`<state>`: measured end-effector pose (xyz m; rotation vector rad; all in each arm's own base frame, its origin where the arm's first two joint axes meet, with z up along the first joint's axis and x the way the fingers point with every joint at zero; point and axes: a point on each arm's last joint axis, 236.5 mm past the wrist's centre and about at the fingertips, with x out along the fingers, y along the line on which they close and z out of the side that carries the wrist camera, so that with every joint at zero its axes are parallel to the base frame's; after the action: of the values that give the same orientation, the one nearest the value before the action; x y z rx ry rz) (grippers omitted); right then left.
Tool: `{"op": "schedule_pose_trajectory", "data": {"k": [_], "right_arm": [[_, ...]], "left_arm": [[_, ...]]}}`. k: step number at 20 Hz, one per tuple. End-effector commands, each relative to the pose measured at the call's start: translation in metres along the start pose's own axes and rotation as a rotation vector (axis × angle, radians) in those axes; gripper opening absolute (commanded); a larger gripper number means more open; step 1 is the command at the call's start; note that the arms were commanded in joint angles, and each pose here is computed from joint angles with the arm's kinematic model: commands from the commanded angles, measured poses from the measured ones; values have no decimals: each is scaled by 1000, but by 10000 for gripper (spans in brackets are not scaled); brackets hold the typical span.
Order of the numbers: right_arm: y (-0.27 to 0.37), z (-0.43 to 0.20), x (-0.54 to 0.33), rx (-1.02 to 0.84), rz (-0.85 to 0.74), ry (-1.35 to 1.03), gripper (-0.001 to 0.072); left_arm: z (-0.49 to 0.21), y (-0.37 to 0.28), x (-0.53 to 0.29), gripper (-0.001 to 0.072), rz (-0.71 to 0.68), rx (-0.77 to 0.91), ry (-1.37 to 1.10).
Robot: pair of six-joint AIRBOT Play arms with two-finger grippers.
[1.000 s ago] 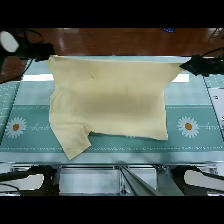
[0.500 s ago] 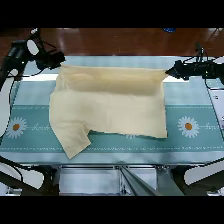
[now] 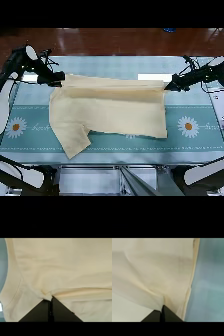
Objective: Fold the shirts.
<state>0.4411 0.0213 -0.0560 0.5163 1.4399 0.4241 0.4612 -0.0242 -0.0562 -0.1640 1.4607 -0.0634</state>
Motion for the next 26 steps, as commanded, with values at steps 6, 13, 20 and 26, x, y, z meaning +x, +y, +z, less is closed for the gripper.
{"op": "schedule_pose_trajectory", "data": {"k": [6, 13, 20, 26], "right_arm": [[-14, -21, 25, -27, -209, 124, 184], [-31, -43, -49, 104, -319, 46, 417], [1, -150, 3, 272, 3, -219, 417], [25, -185, 10, 267, 96, -271, 417]], "left_arm": [[-18, 2, 6, 233, -5, 16, 78], [-107, 43, -18, 506, 13, -98, 291], [-193, 46, -21, 506, -389, -570, -41], [-234, 43, 1, 506, -427, -665, -18]]}}
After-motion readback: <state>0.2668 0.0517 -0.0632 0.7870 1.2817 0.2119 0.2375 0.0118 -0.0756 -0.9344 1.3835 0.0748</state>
